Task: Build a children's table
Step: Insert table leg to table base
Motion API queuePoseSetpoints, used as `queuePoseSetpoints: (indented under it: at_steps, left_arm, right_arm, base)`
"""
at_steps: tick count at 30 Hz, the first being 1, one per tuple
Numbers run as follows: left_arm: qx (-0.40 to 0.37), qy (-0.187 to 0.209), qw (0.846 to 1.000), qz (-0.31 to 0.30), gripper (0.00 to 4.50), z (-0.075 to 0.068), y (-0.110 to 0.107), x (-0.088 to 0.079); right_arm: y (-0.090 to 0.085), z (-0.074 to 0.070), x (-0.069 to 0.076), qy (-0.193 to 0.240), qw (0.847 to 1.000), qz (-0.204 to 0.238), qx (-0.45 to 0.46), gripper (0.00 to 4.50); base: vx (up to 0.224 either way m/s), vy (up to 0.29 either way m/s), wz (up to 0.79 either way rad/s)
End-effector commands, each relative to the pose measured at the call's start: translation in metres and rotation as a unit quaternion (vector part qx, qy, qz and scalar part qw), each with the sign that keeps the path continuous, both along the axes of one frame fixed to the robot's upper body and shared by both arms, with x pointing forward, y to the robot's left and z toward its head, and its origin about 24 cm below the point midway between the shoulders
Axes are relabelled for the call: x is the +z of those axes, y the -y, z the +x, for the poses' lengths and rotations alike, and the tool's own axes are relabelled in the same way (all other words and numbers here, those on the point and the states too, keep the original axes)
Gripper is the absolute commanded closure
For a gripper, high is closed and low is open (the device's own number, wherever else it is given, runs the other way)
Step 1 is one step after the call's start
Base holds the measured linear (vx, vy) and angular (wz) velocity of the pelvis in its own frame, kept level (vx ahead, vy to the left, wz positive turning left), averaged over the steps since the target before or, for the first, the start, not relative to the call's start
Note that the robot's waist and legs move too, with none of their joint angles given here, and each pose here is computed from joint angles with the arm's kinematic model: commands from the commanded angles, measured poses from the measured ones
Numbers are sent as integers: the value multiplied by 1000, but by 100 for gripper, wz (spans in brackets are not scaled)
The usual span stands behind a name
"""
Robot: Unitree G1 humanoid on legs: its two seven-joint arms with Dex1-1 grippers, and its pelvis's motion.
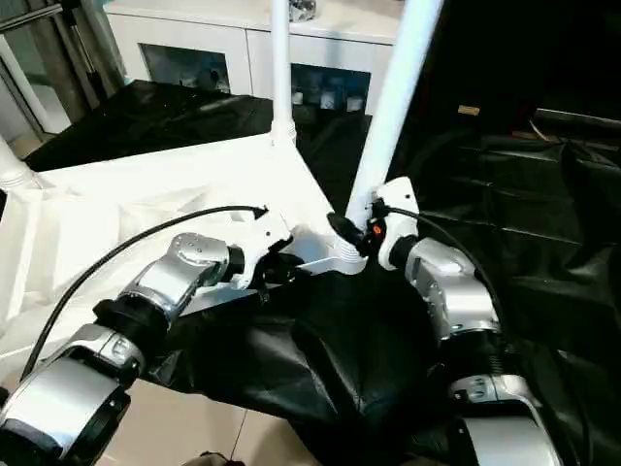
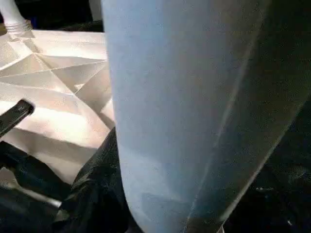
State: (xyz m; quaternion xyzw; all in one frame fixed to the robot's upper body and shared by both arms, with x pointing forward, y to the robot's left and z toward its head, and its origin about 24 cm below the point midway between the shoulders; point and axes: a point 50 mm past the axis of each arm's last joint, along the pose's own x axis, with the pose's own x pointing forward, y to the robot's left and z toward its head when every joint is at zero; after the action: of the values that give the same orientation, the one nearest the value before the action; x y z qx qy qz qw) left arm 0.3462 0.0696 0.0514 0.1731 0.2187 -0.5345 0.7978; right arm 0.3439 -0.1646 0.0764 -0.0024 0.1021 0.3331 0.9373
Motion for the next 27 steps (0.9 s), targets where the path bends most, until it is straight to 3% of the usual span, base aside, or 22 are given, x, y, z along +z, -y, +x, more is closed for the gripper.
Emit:
queuePoseSetpoints:
  at_steps: [1,5,12,27]
  left_arm:
    - [6,-24,999,40,408,-3,-13,-13]
    - [-30,-43,997,58,439,-8,-16,-18]
    - [-79,-37,996,-4,450,-16,-14,-10]
    - [-63,-32,997,-11,450,-24,-22,-14]
  right_arm:
    - [1,0,3,2,1000,-12,9,261]
    - [3,-1,0,-7,1000,-22,16,261]
    - [1,-3,-1,-18,999,-19,27,261]
    - [-5,-19,-16,-89,991,-44,95,261]
  base:
    - [0,0,0]
    - [0,0,0]
    - [0,0,0]
    - [0,0,0]
